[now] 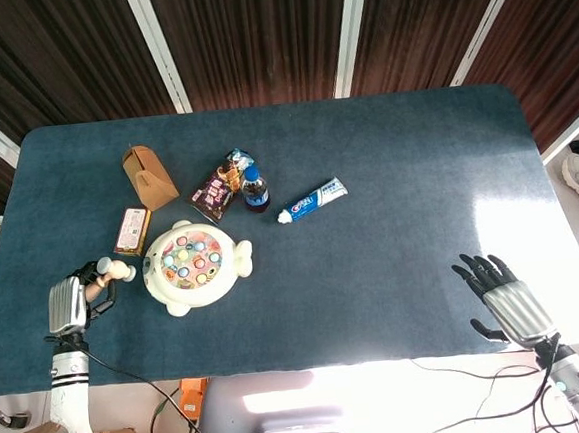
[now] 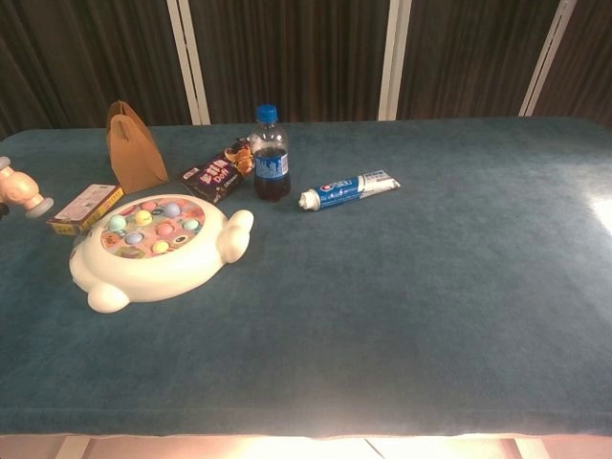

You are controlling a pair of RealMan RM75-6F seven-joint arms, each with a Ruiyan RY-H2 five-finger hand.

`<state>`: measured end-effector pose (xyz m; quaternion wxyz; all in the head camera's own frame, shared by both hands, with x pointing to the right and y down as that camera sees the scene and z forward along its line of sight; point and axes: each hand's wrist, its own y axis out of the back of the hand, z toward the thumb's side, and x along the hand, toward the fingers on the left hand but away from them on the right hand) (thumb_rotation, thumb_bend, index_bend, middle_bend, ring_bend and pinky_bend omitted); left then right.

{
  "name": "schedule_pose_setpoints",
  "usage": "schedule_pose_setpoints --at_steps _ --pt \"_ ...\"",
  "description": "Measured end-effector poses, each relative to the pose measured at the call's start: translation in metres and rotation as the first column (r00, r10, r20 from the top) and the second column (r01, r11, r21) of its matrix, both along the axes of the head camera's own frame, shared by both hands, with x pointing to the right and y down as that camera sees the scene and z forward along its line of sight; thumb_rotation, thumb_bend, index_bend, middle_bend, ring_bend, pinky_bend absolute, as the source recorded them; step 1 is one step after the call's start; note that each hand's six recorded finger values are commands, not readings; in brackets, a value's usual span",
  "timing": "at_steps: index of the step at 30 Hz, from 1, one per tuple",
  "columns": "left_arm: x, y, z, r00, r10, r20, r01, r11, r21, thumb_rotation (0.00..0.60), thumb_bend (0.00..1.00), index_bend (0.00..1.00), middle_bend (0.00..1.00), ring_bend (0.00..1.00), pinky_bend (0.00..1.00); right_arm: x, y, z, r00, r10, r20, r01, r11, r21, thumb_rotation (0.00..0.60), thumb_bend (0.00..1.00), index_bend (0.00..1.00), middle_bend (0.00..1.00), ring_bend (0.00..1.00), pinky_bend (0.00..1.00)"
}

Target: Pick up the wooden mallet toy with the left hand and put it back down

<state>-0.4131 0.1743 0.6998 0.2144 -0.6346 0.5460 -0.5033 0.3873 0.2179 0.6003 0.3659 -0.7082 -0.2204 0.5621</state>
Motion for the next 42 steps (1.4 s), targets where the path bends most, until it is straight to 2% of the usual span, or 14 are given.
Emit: schedule_pose_setpoints --at_steps 4,7,12,17,26,34,42 --pt "0.016 -0.01 -0.012 1.0 0.027 -0.016 -0.027 0.999 0.018 0.6 0.73 0.68 0.61 0.5 0.56 -0.002 0.001 0.001 1.0 -0.008 -0.001 0.008 1.0 -0.001 0.6 0.24 0.0 0.0 0.0 0.0" --pt "0.028 -0.02 -0.019 0.998 0.054 0.012 -0.054 0.998 0.021 0.6 0.73 0.68 0.62 0.51 0.63 -0.003 0.002 0.002 1.0 -0.012 -0.002 0.012 1.0 -0.004 0.6 0.24 0.0 0.0 0.0 0.0" --pt "0.05 -0.037 -0.023 0.989 0.104 0.106 -0.106 0.994 0.012 0.6 0.73 0.69 0.62 0.51 0.65 -0.004 0.002 0.001 1.0 -0.012 -0.003 0.011 1.0 -0.002 0.6 0.24 0.0 0.0 0.0 0.0" --pt "0.074 -0.048 -0.015 0.968 0.148 0.204 -0.147 0.989 -0.019 0.6 0.73 0.69 0.62 0.51 0.65 -0.003 0.002 0.0 1.0 -0.009 -0.001 0.009 1.0 0.0 0.6 0.24 0.0 0.0 0.0 0.0" --pt "0.098 -0.049 0.01 0.946 0.176 0.272 -0.172 0.984 -0.041 0.6 0.73 0.69 0.62 0.51 0.65 0.0 0.002 -0.002 1.0 -0.005 0.005 0.005 1.0 -0.002 0.6 0.24 0.0 0.0 0.0 0.0" --pt "0.108 -0.05 0.013 0.931 0.207 0.3 -0.205 0.978 -0.04 0.6 0.74 0.69 0.62 0.51 0.65 0.002 0.001 -0.004 1.0 0.0 0.005 0.0 1.0 0.0 0.6 0.24 0.0 0.0 0.0 0.0" --pt "0.107 -0.045 0.021 0.93 0.212 0.299 -0.199 0.977 -0.076 0.6 0.74 0.69 0.62 0.51 0.65 0.002 0.002 -0.004 1.0 -0.002 0.004 0.002 1.0 -0.002 0.6 0.24 0.0 0.0 0.0 0.0"
